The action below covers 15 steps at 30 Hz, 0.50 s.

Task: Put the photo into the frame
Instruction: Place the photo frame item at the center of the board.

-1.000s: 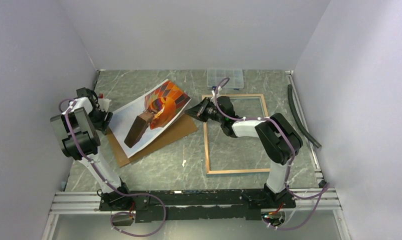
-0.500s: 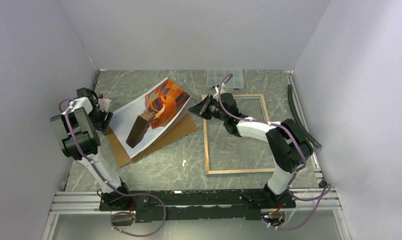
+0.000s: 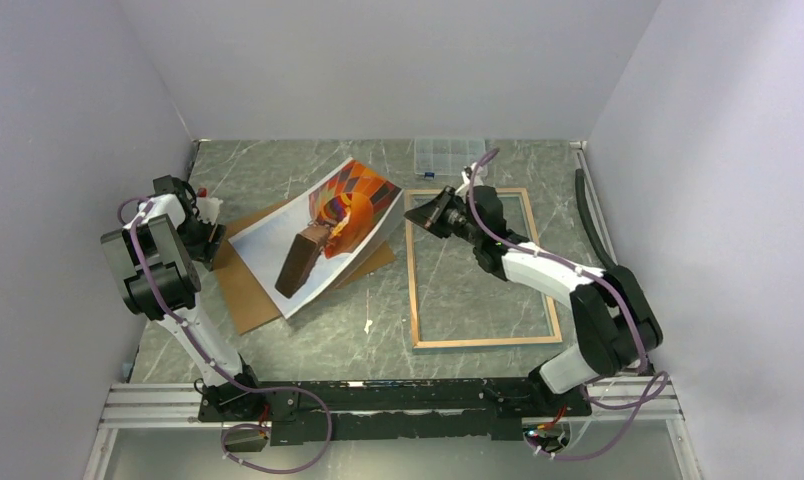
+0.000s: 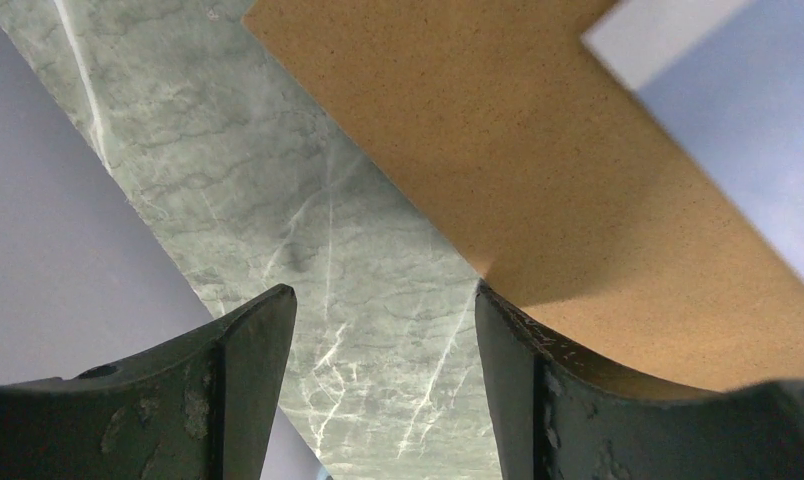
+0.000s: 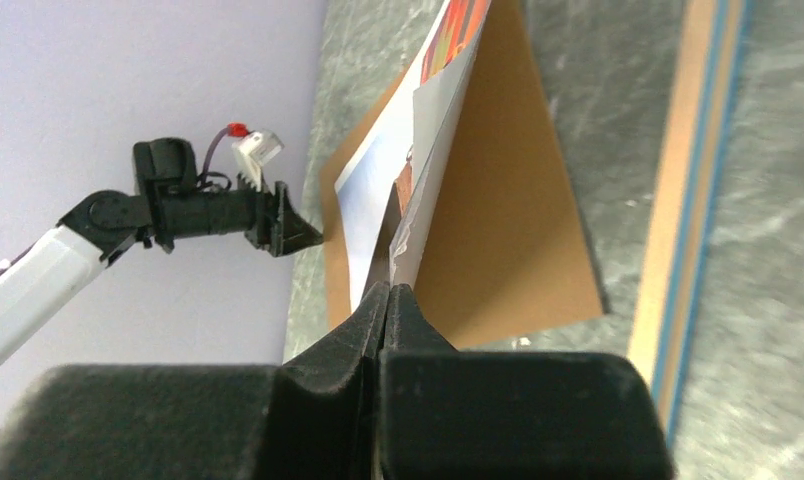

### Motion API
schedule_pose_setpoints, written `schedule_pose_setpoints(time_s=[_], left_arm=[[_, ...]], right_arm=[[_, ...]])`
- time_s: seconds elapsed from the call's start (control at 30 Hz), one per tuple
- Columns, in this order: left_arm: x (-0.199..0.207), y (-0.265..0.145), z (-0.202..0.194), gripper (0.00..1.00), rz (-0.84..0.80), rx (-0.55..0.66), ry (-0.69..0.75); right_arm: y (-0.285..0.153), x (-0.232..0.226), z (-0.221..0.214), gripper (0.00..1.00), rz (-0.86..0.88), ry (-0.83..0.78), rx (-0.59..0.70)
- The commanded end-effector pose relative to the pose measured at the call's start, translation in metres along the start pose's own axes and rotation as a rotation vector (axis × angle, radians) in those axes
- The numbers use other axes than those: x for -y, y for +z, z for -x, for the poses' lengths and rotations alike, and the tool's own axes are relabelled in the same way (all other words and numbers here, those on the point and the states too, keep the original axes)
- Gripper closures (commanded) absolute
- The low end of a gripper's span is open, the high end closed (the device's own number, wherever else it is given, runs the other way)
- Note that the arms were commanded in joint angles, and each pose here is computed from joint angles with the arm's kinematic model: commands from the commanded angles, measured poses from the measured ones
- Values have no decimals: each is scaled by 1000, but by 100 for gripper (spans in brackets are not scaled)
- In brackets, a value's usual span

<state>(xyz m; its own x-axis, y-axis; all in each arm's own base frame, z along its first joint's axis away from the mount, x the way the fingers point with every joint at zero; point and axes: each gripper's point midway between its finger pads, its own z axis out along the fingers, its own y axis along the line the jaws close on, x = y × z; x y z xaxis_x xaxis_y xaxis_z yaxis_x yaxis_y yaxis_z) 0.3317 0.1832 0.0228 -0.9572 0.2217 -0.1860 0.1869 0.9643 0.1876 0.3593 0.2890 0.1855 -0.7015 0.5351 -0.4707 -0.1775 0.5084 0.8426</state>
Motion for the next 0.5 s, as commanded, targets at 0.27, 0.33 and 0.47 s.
schedule_pose_setpoints(time_s=[0.27,0.33,0.47], left_arm=[[-3,-20,16,27,4,48,19],[-2,-21,18,27,4,51,20],[4,-32,28,24,-1,74,34]], right_arm=[[-58,51,6,100,-230,-100,31],[-64,67,2,100,-295,-107,18],[-67,103,-11,100,-391,-68,-24]])
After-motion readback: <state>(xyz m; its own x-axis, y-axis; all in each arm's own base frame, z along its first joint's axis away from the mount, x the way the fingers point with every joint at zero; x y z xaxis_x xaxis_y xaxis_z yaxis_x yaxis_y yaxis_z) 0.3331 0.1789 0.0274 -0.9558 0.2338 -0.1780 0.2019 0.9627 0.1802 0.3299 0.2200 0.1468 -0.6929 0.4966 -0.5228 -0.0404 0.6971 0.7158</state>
